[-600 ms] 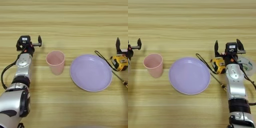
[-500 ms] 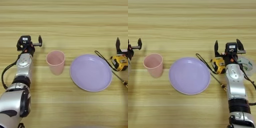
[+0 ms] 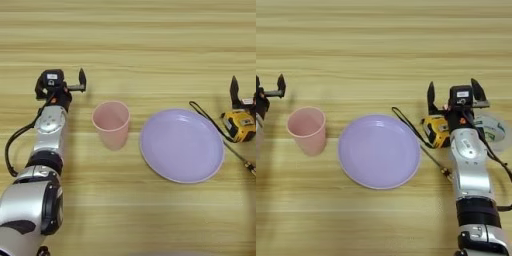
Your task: Move the objects on the table
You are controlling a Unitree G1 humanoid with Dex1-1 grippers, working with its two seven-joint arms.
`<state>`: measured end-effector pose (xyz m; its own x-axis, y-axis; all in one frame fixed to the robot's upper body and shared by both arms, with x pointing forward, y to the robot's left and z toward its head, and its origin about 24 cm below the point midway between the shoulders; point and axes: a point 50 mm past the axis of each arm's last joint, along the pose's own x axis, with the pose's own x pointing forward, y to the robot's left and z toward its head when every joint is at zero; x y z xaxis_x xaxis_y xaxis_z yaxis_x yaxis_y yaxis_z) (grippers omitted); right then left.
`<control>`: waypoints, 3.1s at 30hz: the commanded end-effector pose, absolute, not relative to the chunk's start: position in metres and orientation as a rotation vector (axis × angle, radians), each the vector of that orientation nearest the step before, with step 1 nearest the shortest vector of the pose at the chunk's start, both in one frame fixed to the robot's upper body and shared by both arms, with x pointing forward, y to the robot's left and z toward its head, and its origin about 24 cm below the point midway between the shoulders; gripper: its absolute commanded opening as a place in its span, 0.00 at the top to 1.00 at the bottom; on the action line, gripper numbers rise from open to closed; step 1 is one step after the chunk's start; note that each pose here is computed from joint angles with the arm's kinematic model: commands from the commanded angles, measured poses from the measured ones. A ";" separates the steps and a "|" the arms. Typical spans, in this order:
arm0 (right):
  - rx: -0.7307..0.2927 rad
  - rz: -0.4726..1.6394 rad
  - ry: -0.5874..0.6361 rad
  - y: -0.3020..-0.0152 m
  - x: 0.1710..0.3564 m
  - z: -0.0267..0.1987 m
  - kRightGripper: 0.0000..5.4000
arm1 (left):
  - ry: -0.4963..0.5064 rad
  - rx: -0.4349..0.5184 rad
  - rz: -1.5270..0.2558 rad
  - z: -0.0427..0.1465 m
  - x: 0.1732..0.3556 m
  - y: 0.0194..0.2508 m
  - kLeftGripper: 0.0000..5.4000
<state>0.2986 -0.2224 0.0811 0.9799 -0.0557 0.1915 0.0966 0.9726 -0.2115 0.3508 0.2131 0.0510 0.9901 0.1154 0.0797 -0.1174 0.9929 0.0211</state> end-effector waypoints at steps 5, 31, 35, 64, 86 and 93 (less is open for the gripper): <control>-0.273 0.112 -0.182 -0.203 0.292 0.082 0.00 | -0.091 0.039 0.111 0.052 0.350 0.208 0.00; -0.288 0.948 -0.107 -0.133 0.234 0.086 0.00 | -0.088 0.045 0.115 0.051 0.351 0.200 0.00; -0.294 1.004 -0.065 -0.122 0.235 0.078 0.00 | -0.087 0.045 0.115 0.050 0.351 0.200 0.00; -0.243 1.197 0.015 -0.068 0.245 0.067 0.00 | -0.091 0.041 0.117 0.050 0.350 0.195 0.00; -0.206 1.182 -0.016 -0.046 0.265 0.072 0.00 | -0.094 0.038 0.117 0.050 0.350 0.193 0.00; -0.206 1.225 -0.016 -0.037 0.260 0.072 0.00 | -0.095 0.035 0.117 0.050 0.349 0.192 0.00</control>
<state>0.2597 -0.0415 0.0686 0.3632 0.9273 -0.0909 -0.9261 0.3486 -0.1441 0.3503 0.1946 0.0518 0.9874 0.1178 0.1058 -0.1206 0.9925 0.0200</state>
